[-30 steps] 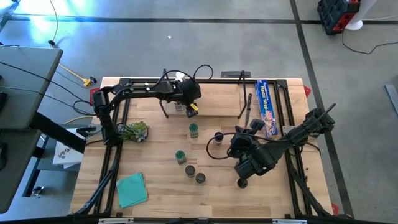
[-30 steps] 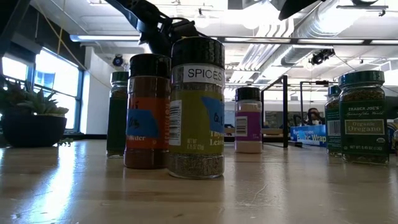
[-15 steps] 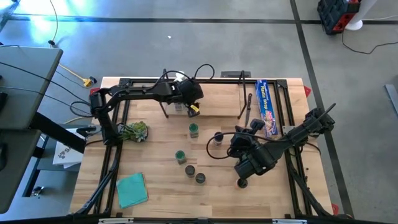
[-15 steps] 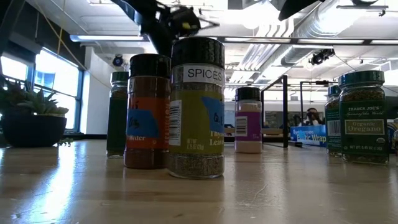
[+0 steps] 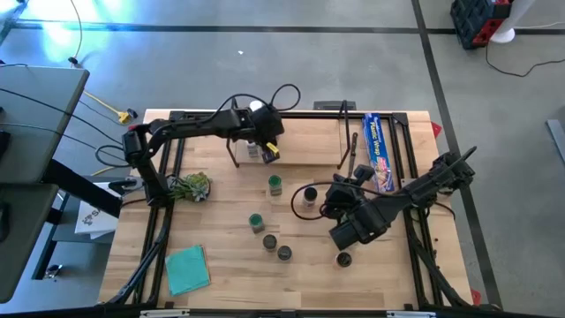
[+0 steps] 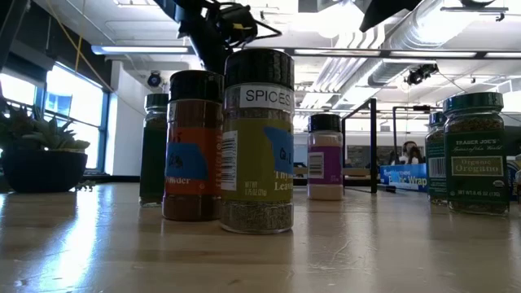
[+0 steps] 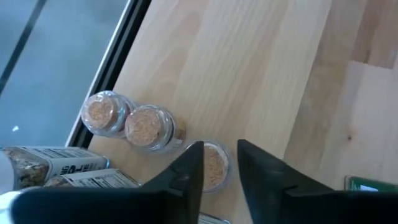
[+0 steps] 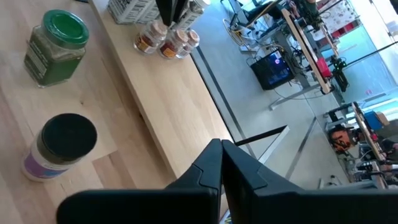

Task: Shelf spices
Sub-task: Put the brown seasoning bottle on the shelf aligned with the other brown seasoning bottles

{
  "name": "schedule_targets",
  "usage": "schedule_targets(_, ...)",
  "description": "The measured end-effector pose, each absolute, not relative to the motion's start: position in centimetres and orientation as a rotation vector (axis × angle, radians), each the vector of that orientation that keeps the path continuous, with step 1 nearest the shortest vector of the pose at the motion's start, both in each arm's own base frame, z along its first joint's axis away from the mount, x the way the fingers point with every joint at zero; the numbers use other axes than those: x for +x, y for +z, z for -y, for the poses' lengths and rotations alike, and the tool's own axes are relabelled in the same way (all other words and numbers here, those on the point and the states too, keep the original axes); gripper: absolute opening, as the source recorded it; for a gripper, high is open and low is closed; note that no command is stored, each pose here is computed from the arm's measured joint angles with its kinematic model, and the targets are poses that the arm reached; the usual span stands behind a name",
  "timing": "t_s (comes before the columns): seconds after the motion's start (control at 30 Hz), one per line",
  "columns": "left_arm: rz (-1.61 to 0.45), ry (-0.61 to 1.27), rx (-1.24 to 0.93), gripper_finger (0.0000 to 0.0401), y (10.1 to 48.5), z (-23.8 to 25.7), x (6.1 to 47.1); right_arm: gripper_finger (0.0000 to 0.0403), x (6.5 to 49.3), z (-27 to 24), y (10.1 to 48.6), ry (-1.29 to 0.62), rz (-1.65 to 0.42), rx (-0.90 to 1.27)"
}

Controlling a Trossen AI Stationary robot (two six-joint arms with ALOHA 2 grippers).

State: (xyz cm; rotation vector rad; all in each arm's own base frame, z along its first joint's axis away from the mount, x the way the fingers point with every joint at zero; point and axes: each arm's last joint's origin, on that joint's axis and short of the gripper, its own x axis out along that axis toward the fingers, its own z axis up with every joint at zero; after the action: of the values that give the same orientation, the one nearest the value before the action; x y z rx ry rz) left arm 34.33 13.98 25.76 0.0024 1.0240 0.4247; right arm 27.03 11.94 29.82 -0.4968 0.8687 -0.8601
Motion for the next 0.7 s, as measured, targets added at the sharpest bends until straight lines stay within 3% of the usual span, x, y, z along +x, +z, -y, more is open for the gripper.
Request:
schedule_targets(0.3, -1.043, 0.419, -0.029, 0.0019, 25.0, -15.3, 34.1, 0.0004, 27.1, -12.0, 29.8, -0.856, -0.869, -0.491)
schedule_targets(0.7, -1.086, 0.407, -0.036, 0.0001, 23.2, -15.9, 34.7, 0.0004, 27.1, -12.0, 29.7, -0.851, -0.877, -0.478)
